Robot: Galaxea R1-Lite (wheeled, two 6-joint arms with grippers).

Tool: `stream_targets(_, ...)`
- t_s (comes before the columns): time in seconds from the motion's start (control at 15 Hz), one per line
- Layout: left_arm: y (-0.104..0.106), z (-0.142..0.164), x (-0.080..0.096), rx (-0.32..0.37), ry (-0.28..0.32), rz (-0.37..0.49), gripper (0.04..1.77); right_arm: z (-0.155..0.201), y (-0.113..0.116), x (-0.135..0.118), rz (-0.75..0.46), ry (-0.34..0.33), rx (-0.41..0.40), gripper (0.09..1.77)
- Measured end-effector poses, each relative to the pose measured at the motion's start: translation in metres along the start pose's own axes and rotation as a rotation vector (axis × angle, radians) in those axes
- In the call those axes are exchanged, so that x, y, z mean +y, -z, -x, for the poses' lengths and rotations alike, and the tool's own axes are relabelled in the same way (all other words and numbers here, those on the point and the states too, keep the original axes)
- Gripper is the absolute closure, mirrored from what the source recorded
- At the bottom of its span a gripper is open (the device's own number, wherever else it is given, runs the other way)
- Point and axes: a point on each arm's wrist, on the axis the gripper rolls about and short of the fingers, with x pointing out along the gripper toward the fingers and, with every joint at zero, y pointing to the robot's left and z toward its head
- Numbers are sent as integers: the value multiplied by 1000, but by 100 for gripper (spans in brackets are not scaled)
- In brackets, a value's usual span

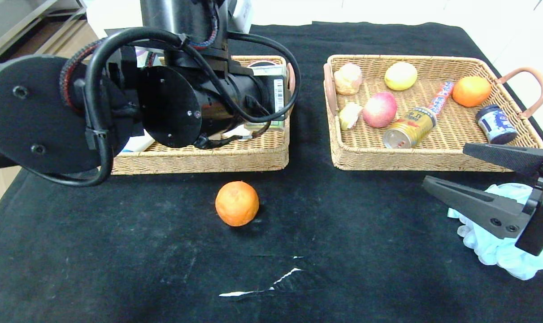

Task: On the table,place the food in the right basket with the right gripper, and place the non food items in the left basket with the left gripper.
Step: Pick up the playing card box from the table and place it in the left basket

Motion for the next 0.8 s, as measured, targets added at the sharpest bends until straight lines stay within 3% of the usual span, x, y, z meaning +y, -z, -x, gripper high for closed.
stream_targets(0.4, -1, -18, 30, -4, -19, 15, 79, 0, 0, 0, 1, 1, -1, 15)
stream_targets(0.6, -1, -29, 38, -48, -29, 33, 80, 0, 0, 0, 0, 1, -2, 15)
stream_targets(0.8, 7, -39, 43, -39, -50, 31, 80, 0, 0, 0, 2, 0, -1, 15)
